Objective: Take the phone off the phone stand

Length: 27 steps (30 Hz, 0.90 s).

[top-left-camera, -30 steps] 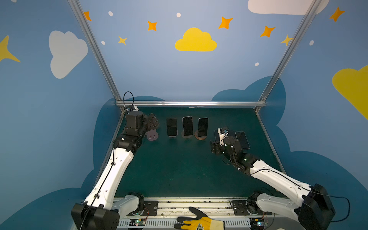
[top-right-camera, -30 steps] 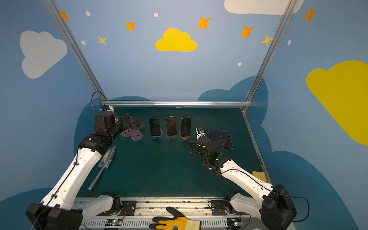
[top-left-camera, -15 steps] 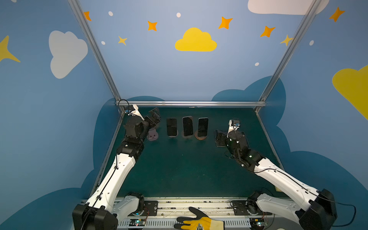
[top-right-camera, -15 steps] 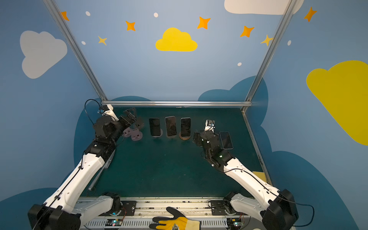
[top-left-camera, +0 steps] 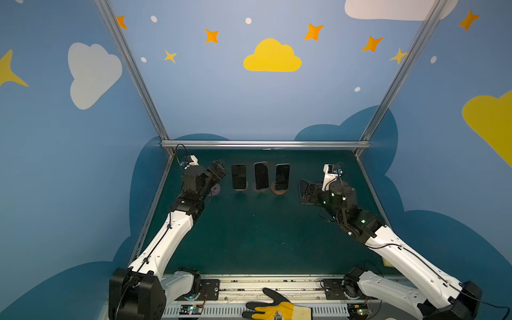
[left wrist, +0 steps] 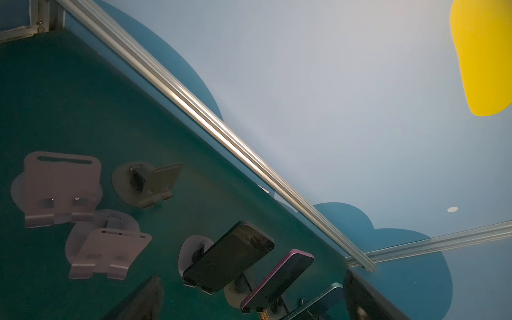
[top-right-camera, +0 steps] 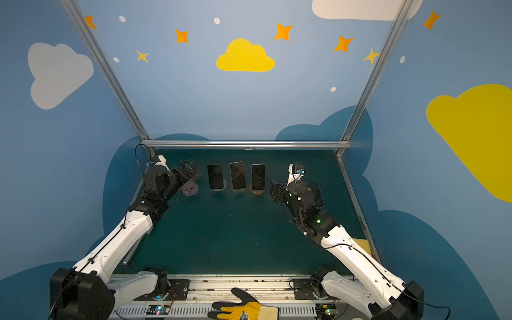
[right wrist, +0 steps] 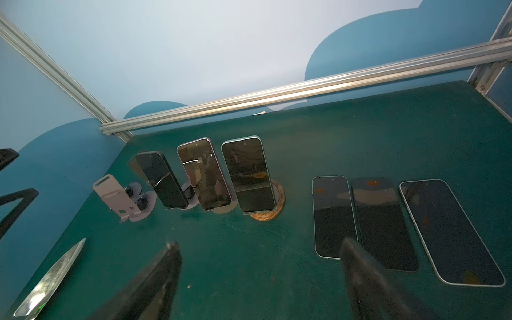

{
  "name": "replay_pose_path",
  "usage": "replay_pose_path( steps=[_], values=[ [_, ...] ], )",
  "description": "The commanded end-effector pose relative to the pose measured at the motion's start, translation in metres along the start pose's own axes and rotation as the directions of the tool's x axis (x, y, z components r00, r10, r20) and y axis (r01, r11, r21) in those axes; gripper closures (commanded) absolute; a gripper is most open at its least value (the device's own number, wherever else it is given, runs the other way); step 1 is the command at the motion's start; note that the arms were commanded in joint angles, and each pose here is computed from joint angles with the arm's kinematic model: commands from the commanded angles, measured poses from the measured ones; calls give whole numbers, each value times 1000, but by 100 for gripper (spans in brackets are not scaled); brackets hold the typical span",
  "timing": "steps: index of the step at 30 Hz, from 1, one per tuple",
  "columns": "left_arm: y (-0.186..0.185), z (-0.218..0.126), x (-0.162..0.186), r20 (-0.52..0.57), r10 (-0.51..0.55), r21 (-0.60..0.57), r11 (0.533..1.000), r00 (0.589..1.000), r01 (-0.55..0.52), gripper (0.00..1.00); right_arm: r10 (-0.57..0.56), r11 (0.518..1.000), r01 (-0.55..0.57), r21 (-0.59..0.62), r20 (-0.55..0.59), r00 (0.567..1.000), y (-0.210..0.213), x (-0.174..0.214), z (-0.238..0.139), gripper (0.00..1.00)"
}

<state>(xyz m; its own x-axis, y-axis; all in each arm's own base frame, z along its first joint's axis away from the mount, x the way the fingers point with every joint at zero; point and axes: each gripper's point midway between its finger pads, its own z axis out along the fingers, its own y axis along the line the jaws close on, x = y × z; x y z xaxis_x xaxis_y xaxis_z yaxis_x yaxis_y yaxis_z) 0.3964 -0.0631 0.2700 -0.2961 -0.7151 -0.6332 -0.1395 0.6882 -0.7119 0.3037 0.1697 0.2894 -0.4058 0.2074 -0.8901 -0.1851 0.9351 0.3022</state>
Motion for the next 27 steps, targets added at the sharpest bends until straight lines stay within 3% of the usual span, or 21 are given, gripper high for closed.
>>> replay_pose_path(
  steps=[1,6,16,27],
  values=[
    [-1,1,2,-10,-55,-5,999,998,54,0,3,1000,-3,-17,-33,999,8,-5,-2,9],
    [-2,9,15,-68,-97,-4,995,993,97,0,-48,999,50,11,-97,994,13,0,14,9],
    [-17,9,43,-145,-65,11,998,987,67,0,-116,992,120,39,-97,989,32,-12,64,8],
    [-24,17,68,-279,-152,-1,987,948,158,0,-156,986,163,39,-153,976,38,-8,135,8]
  ],
)
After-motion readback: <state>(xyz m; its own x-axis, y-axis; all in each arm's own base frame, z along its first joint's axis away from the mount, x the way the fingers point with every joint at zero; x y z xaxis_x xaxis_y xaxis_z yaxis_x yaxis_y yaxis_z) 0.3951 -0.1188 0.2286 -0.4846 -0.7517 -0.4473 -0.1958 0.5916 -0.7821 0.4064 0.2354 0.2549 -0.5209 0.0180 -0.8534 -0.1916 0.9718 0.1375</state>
